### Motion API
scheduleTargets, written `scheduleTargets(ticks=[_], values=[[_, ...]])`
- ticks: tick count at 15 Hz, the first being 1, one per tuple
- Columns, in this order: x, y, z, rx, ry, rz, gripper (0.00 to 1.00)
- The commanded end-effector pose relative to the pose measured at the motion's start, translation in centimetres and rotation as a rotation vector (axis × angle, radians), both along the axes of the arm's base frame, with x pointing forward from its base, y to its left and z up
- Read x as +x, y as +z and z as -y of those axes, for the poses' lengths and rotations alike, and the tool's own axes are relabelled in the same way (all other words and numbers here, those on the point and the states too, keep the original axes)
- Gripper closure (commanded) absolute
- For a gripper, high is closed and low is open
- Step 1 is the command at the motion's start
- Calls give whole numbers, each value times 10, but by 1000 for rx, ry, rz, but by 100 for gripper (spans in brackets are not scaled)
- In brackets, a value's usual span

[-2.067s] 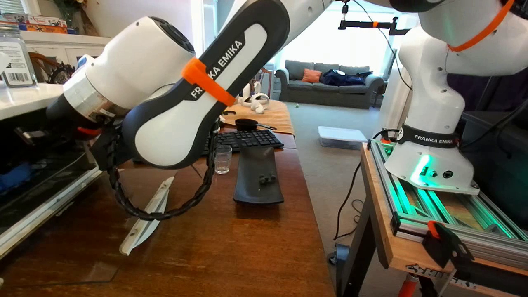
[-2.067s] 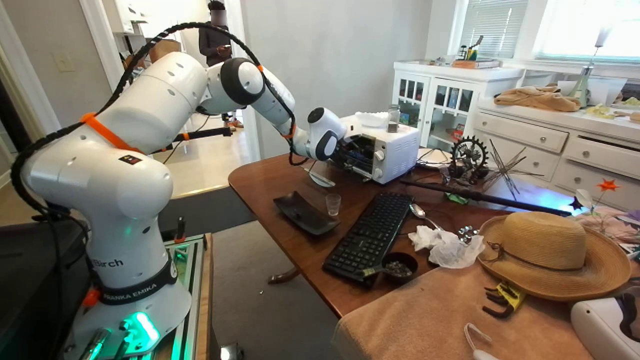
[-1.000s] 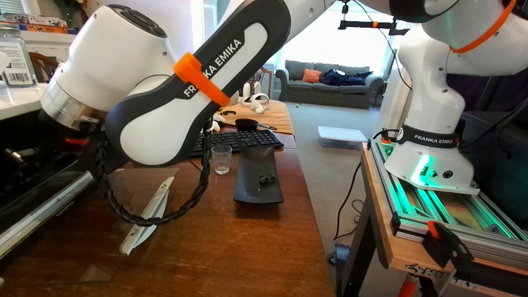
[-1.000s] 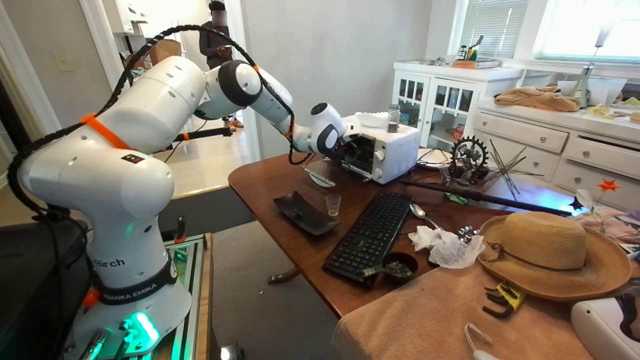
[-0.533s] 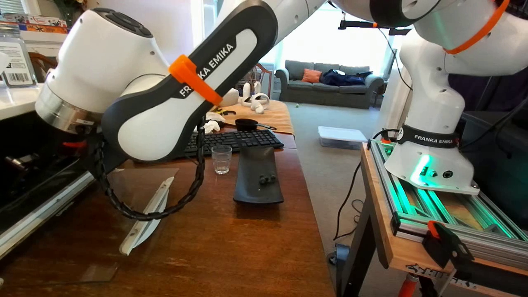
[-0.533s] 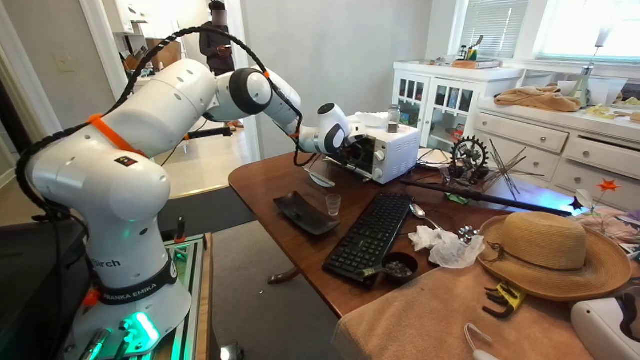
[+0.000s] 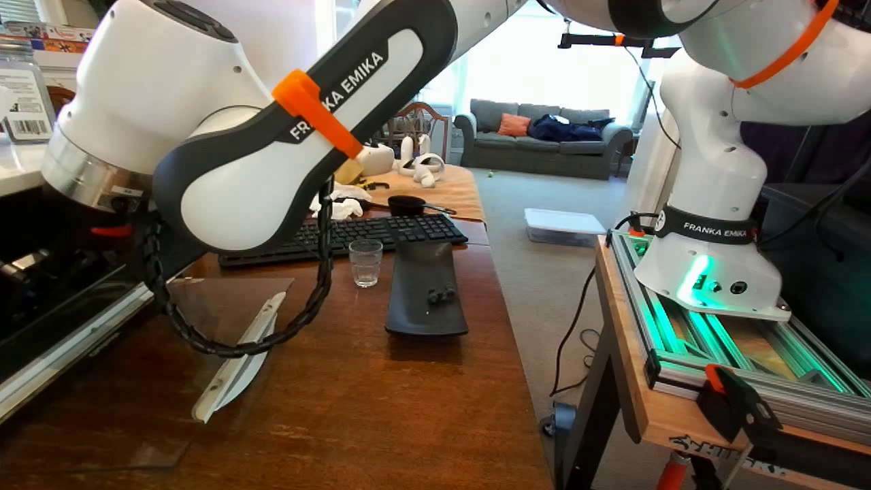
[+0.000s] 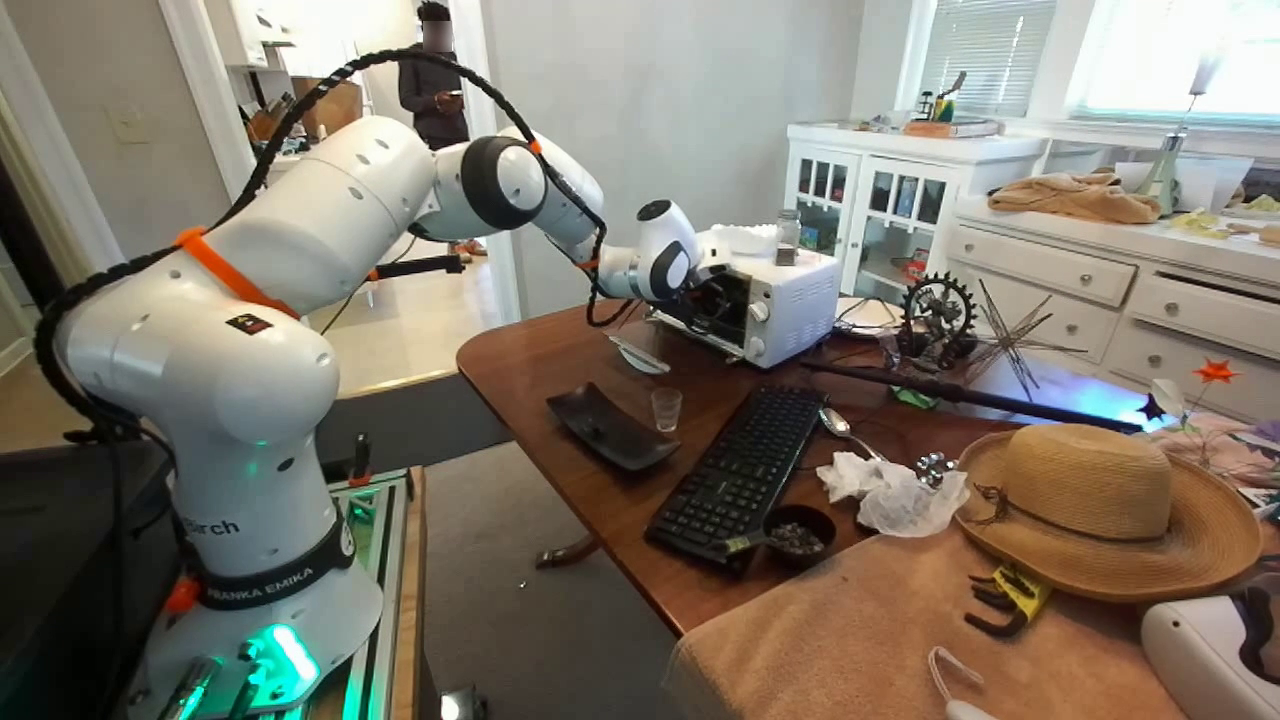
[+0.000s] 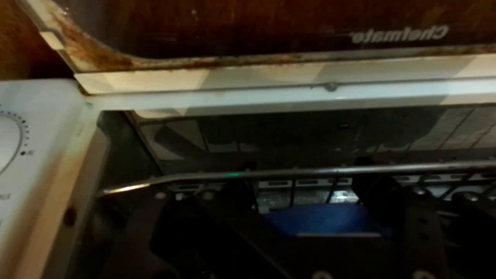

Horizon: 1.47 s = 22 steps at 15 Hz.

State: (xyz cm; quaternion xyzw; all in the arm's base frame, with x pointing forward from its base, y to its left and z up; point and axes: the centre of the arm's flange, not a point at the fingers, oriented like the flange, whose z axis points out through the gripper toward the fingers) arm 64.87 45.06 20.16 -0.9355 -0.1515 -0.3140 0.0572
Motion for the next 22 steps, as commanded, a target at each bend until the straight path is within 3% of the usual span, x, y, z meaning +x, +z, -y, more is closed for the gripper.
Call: scheduleTargets(ticks=[1, 5, 17, 22], values=[[-8, -13, 10, -29, -19, -57, 58], [-29, -18, 6, -55, 32, -121, 58], [-102, -15, 29, 19, 146, -346, 58], [-104, 3, 58, 123, 115, -327, 58]])
